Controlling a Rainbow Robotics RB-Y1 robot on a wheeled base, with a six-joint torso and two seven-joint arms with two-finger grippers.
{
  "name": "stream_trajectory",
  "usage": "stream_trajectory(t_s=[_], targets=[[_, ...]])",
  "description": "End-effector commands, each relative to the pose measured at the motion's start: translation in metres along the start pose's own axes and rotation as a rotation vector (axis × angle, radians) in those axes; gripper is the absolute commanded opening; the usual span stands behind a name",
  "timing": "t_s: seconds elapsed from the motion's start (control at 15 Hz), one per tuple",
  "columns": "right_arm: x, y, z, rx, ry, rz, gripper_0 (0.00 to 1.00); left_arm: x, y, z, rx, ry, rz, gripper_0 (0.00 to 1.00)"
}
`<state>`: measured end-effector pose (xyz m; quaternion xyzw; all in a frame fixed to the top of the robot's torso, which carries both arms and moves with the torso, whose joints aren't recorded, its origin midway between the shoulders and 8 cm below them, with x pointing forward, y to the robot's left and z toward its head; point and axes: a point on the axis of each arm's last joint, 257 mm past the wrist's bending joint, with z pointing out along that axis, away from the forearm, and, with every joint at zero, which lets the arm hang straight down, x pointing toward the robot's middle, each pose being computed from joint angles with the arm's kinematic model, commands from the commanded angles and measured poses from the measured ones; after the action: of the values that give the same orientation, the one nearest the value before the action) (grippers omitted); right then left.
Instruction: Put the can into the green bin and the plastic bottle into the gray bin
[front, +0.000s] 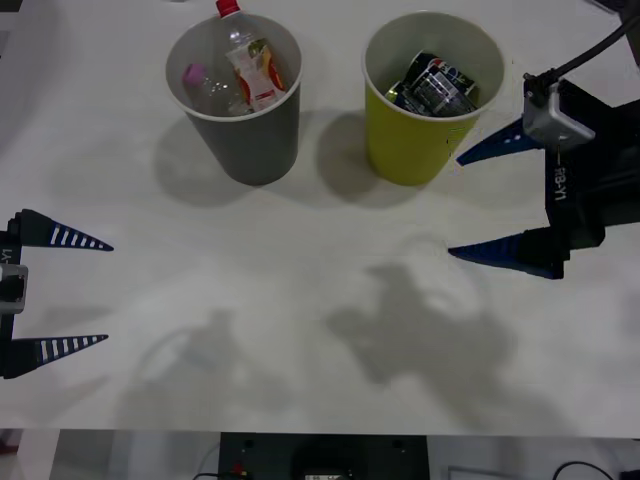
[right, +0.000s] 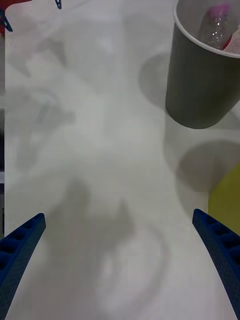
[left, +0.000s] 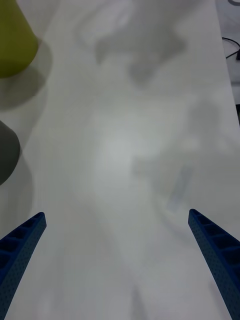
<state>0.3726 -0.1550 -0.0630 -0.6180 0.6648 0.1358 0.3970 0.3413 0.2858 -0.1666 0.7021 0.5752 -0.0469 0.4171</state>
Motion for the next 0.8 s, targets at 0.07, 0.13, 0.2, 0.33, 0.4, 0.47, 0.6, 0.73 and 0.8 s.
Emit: stream_trajectory(t_s=[0.07,0.13,0.2,0.33,0.4,0.47,0.6,0.73,0.8], targets=[[0.021,0.016,-0.006,0.005,0.012,-0.047,1.0,0.0,0.0,0.0,0.0,0.0,0.0,0.98],[0.03,0.021,-0.008,0.005,0.013,-0.061,1.0,0.0,0.0,0.0,0.0,0.0,0.0,0.98],[0.036,0.025,-0.009,0.004,0.015,-0.066,1.0,0.0,0.0,0.0,0.0,0.0,0.0,0.98],[0.052,0.031,-0.014,0.006,0.027,-0.09,1.0,0.0,0.0,0.0,0.0,0.0,0.0,0.98],[0.059,0.033,-0.016,0.003,0.038,-0.096,1.0,0.0,0.0,0.0,0.0,0.0,0.0,0.98],[0.067,0.036,-0.019,-0.001,0.052,-0.1,1.0,0.0,0.0,0.0,0.0,0.0,0.0,0.98],[0.079,0.041,-0.022,-0.01,0.068,-0.08,1.0,0.0,0.0,0.0,0.0,0.0,0.0,0.98],[0.092,0.044,-0.021,0.001,0.086,-0.07,1.0,0.0,0.0,0.0,0.0,0.0,0.0,0.98],[0.097,0.045,-0.02,0.003,0.093,-0.07,1.0,0.0,0.0,0.0,0.0,0.0,0.0,0.98]])
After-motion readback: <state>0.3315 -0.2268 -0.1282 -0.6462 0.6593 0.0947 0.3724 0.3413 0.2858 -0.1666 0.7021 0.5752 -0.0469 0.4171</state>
